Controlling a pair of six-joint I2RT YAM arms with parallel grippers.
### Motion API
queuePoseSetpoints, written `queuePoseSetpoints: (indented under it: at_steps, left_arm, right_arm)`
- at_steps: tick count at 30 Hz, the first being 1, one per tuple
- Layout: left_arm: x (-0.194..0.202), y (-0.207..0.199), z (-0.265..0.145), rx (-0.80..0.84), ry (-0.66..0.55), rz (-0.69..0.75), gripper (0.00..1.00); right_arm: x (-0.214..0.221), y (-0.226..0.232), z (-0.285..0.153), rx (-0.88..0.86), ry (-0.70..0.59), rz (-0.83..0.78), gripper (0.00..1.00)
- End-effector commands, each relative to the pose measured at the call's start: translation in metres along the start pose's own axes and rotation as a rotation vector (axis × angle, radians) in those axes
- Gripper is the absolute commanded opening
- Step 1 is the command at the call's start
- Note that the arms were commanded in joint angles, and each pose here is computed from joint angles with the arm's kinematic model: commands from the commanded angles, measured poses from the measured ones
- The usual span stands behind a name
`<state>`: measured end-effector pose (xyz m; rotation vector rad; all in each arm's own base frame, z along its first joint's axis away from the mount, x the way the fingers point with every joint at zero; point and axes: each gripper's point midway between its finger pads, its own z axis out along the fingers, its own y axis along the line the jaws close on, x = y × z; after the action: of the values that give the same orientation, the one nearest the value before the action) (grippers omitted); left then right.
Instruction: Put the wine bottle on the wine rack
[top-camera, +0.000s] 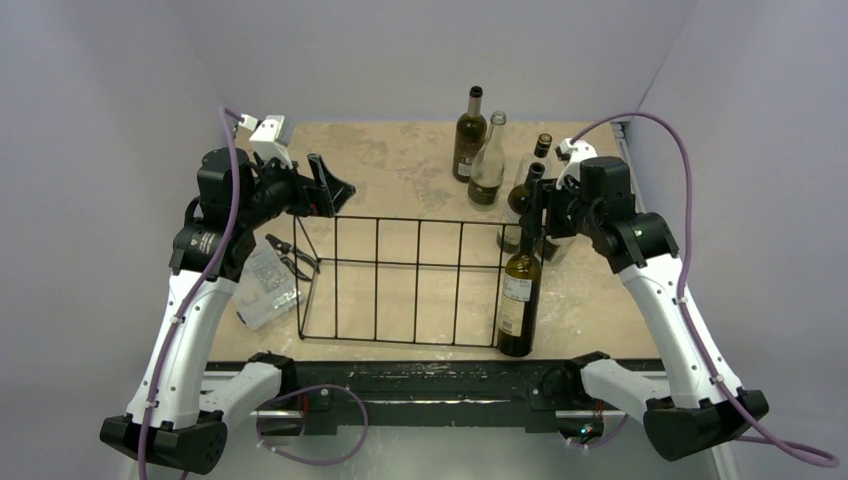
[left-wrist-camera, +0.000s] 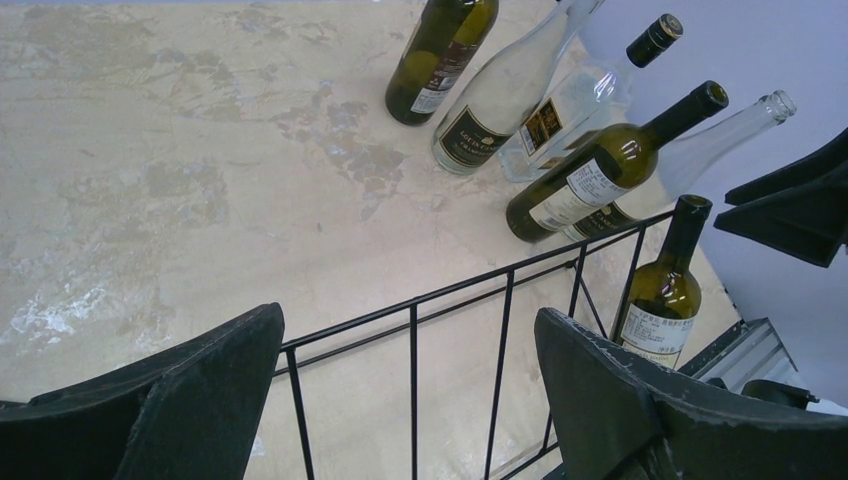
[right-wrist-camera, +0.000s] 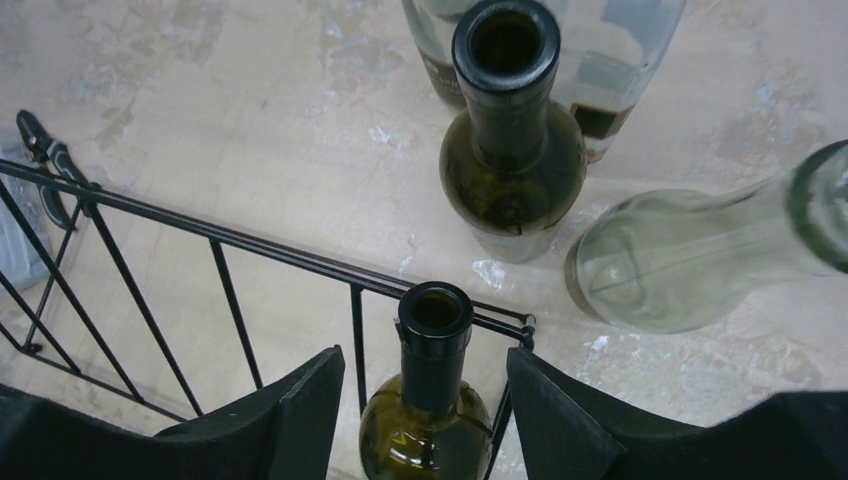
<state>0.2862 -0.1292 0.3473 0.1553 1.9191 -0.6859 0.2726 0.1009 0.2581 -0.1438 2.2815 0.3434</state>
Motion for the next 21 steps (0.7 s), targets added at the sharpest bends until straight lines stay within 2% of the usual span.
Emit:
queuePoseSetpoints:
  at_steps: [1,6,11,14,18,21]
  left_arm:
    - [-0.018,-0.014,-0.007,0.041,-0.057,0.02,0.96]
    - [-0.019,-0.015,-0.008,0.041,-0.055,0.02,0.96]
    - [-0.018,-0.015,-0.008,0.043,-0.052,0.018,0.96]
    - [-0.019,-0.016,-0.008,0.047,-0.06,0.016,0.96]
    - [-0.018,-0.018,-0.008,0.056,-0.051,0.013,0.96]
    - [-0.018,-0.018,-0.008,0.057,-0.056,0.013,0.96]
  right_arm:
    - [-0.042,0.002,-0.025,0.015,-0.164,-0.019,0.65]
    - [-0.059,0.001,-0.04,0.032,-0.258,-0.007,0.65]
    - [-0.082,-0.013,-0.067,0.114,-0.434,0.047,0.66]
    - [-0.094,-0.03,-0.089,0.204,-0.555,0.119,0.7]
    - [-0.102,-0.051,-0.105,0.316,-0.652,0.183,0.74]
    - [-0.104,-0.07,-0.112,0.427,-0.688,0.219,0.83]
